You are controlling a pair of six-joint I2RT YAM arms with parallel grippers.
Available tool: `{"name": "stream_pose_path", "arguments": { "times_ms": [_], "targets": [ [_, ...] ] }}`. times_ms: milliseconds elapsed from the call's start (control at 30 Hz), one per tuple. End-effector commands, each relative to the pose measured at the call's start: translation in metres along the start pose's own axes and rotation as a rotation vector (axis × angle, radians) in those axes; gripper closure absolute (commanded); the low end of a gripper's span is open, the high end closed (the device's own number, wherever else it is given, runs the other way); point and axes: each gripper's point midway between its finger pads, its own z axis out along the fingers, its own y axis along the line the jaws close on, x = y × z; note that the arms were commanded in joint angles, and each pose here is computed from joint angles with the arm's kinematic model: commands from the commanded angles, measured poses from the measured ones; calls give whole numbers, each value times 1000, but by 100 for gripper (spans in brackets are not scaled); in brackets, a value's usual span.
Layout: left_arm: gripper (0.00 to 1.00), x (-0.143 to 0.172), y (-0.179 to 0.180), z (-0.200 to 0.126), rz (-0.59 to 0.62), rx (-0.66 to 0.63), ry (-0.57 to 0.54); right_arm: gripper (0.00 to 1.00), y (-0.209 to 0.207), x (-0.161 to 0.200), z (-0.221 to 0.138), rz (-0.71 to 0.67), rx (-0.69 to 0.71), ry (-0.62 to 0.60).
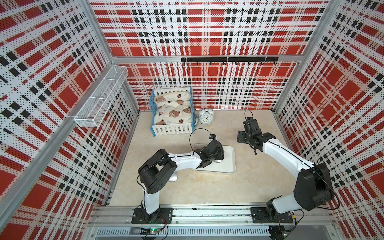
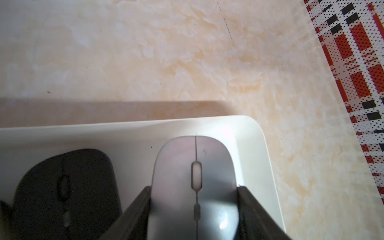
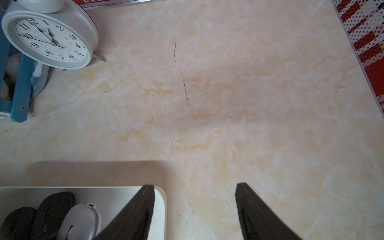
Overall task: Put the mouse in the storage box
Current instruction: Place the mouse in the storage box.
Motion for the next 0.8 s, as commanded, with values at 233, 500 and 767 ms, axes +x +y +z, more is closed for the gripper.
{"name": "stream_pose_path", "arguments": {
  "times_ms": [233, 500, 767],
  "targets": [
    [59, 5, 14, 7, -25, -61, -2, 30, -4, -4, -6, 20, -6, -31],
    [57, 7, 23, 15, -10, -133, 8, 30, -4, -2, -6, 12, -11, -26],
    [54, 5, 25, 16, -2, -157, -1, 30, -2, 1, -4, 9, -23, -19]
  ]
}}
